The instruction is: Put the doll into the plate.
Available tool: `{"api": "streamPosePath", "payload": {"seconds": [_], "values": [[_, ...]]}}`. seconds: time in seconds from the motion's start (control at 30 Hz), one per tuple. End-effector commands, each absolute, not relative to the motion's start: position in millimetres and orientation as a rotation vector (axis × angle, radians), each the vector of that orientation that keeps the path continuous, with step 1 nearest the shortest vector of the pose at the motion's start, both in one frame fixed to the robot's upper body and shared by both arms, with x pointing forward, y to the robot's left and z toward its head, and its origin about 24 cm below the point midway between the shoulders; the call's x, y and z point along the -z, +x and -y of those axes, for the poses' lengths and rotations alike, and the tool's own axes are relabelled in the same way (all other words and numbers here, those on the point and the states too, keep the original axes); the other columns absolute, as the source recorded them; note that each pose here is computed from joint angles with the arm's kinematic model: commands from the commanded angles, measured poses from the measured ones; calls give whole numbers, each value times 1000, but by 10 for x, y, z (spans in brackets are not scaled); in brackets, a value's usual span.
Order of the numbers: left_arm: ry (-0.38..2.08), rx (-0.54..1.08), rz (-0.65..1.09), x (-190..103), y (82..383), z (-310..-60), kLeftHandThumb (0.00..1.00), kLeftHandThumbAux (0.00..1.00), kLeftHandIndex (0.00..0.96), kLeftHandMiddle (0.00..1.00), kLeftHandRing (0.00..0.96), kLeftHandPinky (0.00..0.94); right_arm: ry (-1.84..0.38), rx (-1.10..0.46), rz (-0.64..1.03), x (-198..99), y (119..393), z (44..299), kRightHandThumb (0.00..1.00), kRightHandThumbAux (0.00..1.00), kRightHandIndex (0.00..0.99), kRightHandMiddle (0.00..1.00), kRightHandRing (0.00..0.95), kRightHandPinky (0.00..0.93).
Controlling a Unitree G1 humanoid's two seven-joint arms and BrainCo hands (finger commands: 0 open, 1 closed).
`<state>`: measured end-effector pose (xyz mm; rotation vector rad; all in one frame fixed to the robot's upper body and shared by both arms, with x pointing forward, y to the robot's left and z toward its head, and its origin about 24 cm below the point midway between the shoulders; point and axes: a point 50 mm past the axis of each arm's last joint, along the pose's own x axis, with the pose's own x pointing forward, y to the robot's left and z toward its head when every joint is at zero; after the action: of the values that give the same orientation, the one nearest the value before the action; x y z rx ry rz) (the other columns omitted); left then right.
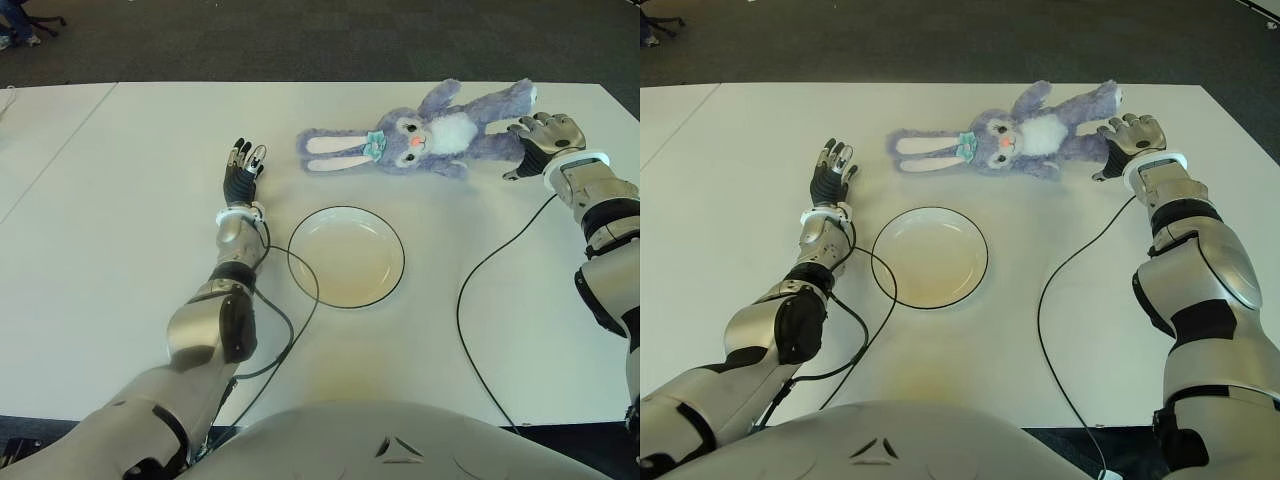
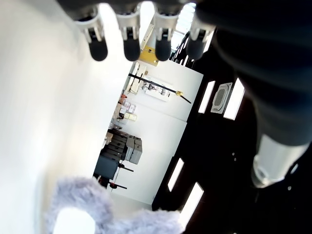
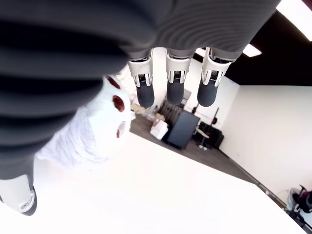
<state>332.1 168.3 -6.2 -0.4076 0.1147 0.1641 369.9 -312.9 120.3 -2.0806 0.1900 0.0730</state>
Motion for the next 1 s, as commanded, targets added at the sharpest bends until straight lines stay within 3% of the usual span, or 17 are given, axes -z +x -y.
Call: {"api": "streamPosePath", "payload": {"seconds": [0.03,0.8,1.0], "values": [[-517,-227,-564,990,2491,-1463,0,632,0,0,0,0,-2111,-130,-189,-1171,3722,3062,186,570,0,0,0,0],[-491,-222,-574,972,2525,-1423,0,635,0,0,0,3,-2144,-87,-190,-1390,3765,3122,235,599,25,0,0,0],[-488,-225,-581,972,2529,-1432,0,652,0,0,0,16,-2137,-76,-193,-1512,3808,3108,203,626,86,41,36,63]]}}
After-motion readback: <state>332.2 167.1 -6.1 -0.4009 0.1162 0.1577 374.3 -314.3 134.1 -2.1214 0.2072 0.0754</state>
